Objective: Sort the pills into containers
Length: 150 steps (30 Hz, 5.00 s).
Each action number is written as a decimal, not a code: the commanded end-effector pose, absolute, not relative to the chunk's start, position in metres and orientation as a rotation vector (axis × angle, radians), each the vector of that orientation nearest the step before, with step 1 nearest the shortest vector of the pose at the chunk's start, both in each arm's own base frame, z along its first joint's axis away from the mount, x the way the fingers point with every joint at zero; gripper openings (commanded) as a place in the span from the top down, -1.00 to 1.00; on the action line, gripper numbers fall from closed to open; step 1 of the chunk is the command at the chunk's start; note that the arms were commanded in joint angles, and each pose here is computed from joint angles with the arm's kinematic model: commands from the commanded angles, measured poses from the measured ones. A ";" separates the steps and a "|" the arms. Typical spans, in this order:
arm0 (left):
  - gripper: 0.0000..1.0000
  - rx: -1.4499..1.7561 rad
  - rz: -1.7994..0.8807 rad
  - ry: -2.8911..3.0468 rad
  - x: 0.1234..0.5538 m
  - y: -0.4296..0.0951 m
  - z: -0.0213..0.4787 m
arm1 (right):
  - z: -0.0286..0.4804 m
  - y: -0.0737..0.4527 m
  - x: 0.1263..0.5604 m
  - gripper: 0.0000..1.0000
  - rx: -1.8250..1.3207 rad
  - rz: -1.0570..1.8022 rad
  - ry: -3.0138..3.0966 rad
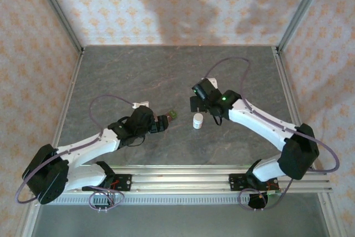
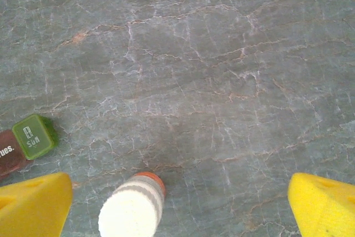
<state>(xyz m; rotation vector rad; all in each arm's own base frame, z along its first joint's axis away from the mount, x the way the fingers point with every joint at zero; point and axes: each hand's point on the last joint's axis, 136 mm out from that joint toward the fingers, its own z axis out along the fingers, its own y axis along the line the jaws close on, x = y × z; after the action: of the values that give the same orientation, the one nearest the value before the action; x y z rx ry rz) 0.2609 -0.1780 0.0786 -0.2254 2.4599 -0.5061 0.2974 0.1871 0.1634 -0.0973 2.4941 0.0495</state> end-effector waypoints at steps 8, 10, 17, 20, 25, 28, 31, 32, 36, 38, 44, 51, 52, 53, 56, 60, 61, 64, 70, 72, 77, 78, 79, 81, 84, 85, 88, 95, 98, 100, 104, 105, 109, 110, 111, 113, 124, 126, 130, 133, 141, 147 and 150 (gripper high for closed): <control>-0.99 -0.274 -0.546 2.426 0.269 -0.193 0.064 | 0.145 0.182 0.279 -0.99 0.003 0.189 2.506; -0.99 -0.272 -0.547 2.433 0.270 -0.195 0.060 | 0.140 0.182 0.275 -0.99 -0.008 0.198 2.522; -0.99 -0.249 -0.551 2.452 0.278 -0.207 0.056 | 0.133 0.175 0.269 -0.99 0.000 0.185 2.537; -0.99 -0.241 -0.558 2.452 0.282 -0.212 0.056 | 0.131 0.176 0.268 -0.99 0.003 0.191 2.539; -0.99 -0.218 -0.558 2.452 0.291 -0.221 0.058 | 0.128 0.177 0.265 -0.99 0.016 0.212 2.549; -0.99 -0.199 -0.555 2.447 0.298 -0.227 0.060 | 0.125 0.174 0.264 -0.99 0.026 0.198 2.556; -0.99 -0.175 -0.545 2.451 0.307 -0.234 0.062 | 0.122 0.173 0.262 -0.99 0.034 0.195 2.565; -0.99 -0.168 -0.542 2.453 0.309 -0.236 0.062 | 0.121 0.172 0.261 -0.99 0.039 0.197 2.566; -0.99 -0.136 -0.533 2.463 0.320 -0.248 0.062 | 0.118 0.171 0.257 -0.99 0.057 0.217 2.573; -0.99 -0.121 -0.537 2.467 0.325 -0.254 0.063 | 0.117 0.171 0.255 -0.99 0.062 0.222 2.577; -0.99 -0.109 -0.536 2.440 0.328 -0.253 0.077 | 0.121 0.170 0.254 -0.99 0.059 0.226 2.572; -0.99 -0.137 -0.538 2.359 0.319 -0.227 0.111 | 0.132 0.179 0.262 -0.99 0.022 0.245 2.561; -0.99 -0.139 -0.532 2.353 0.317 -0.223 0.114 | 0.132 0.181 0.263 -0.99 0.012 0.247 2.568; -0.99 -0.142 -0.526 2.340 0.315 -0.218 0.120 | 0.132 0.184 0.265 -0.99 0.000 0.249 2.573; -1.00 -0.154 -0.478 2.302 0.310 -0.200 0.133 | 0.131 0.193 0.269 -0.99 -0.029 0.262 2.592; -1.00 -0.208 -0.382 2.233 0.303 -0.169 0.145 | 0.125 0.203 0.273 -1.00 -0.066 0.259 2.630; -1.00 -0.226 -0.360 2.215 0.302 -0.162 0.147 | 0.123 0.204 0.274 -1.00 -0.073 0.256 2.636; -1.00 -0.295 -0.281 2.151 0.295 -0.136 0.154 | 0.119 0.207 0.276 -0.99 -0.087 0.247 2.648; -1.00 -0.423 -0.151 2.071 0.281 -0.091 0.155 | 0.108 0.212 0.280 -0.93 -0.119 0.223 2.680; -1.00 -0.440 -0.127 2.075 0.278 -0.083 0.152 | 0.105 0.214 0.281 -0.89 -0.132 0.215 2.690; -1.00 -0.425 -0.081 2.113 0.273 -0.076 0.143 | 0.097 0.216 0.282 -0.79 -0.148 0.204 2.712; -1.00 -0.415 -0.082 2.122 0.273 -0.077 0.142 | 0.096 0.217 0.282 -0.76 -0.148 0.202 2.715; -1.00 -0.401 -0.082 2.132 0.273 -0.078 0.141 | 0.094 0.217 0.282 -0.75 -0.151 0.197 2.720; -1.00 -0.385 -0.082 2.145 0.273 -0.080 0.139 | 0.090 0.217 0.282 -0.72 -0.153 0.192 2.726; -0.99 -0.389 -0.079 2.154 0.273 -0.080 0.136 | 0.083 0.217 0.281 -0.68 -0.154 0.181 2.740; -1.00 -0.402 -0.074 2.154 0.273 -0.079 0.136 | 0.082 0.217 0.281 -0.67 -0.156 0.181 2.742; -1.00 -0.429 -0.065 2.160 0.274 -0.077 0.133 | 0.077 0.218 0.281 -0.63 -0.157 0.177 2.751; -1.00 -0.438 -0.004 2.202 0.274 -0.075 0.123 | 0.068 0.218 0.280 -0.52 -0.157 0.171 2.768; -1.00 -0.425 0.023 2.217 0.275 -0.075 0.120 | 0.066 0.218 0.279 -0.47 -0.157 0.180 2.773; -1.00 -0.416 0.044 2.226 0.276 -0.074 0.119 | 0.065 0.218 0.278 -0.46 -0.156 0.181 2.774; -0.99 -0.396 0.059 2.234 0.279 -0.076 0.121 | 0.060 0.217 0.275 -0.41 -0.158 0.179 2.782; -0.99 -0.393 0.056 2.233 0.280 -0.077 0.121 | 0.060 0.217 0.275 -0.39 -0.160 0.181 2.783; -0.99 -0.363 0.048 2.235 0.282 -0.080 0.124 | 0.056 0.216 0.273 -0.23 -0.160 0.182 2.790; -0.99 -0.359 0.051 2.234 0.283 -0.080 0.125 | 0.055 0.216 0.272 -0.18 -0.161 0.183 2.791; -0.99 -0.355 0.054 2.235 0.283 -0.080 0.125 | 0.055 0.215 0.272 -0.14 -0.163 0.181 2.793; -0.95 -0.332 0.062 2.241 0.284 -0.082 0.126 | 0.057 0.217 0.271 0.00 -0.163 0.200 2.792; -0.86 -0.076 0.010 2.277 0.296 -0.111 0.138 | 0.106 0.226 0.276 0.12 -0.161 0.305 2.708; -0.90 -0.020 -0.028 2.261 0.300 -0.121 0.143 | 0.119 0.229 0.280 0.12 -0.167 0.324 2.686; -0.97 0.062 -0.068 2.207 0.311 -0.135 0.156 | 0.144 0.239 0.292 0.12 -0.206 0.335 2.646; -1.00 0.134 -0.075 2.164 0.319 -0.143 0.165 | 0.160 0.247 0.306 0.12 -0.219 0.354 2.633; -1.00 0.316 -0.156 2.083 0.338 -0.173 0.179 | 0.186 0.262 0.345 0.11 -0.206 0.562 2.674; -0.99 0.405 -0.320 2.064 0.348 -0.209 0.177 | 0.188 0.254 0.365 0.11 -0.159 0.684 2.700; -0.99 0.418 -0.377 2.031 0.351 -0.220 0.176 | 0.191 0.254 0.365 0.12 -0.190 0.740 2.696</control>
<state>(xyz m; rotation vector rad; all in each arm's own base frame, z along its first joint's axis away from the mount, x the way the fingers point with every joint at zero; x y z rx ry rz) 0.3428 -0.1999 0.1547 0.3737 2.1320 -0.2764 0.3722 0.2441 0.1740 -0.1064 2.7082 0.6371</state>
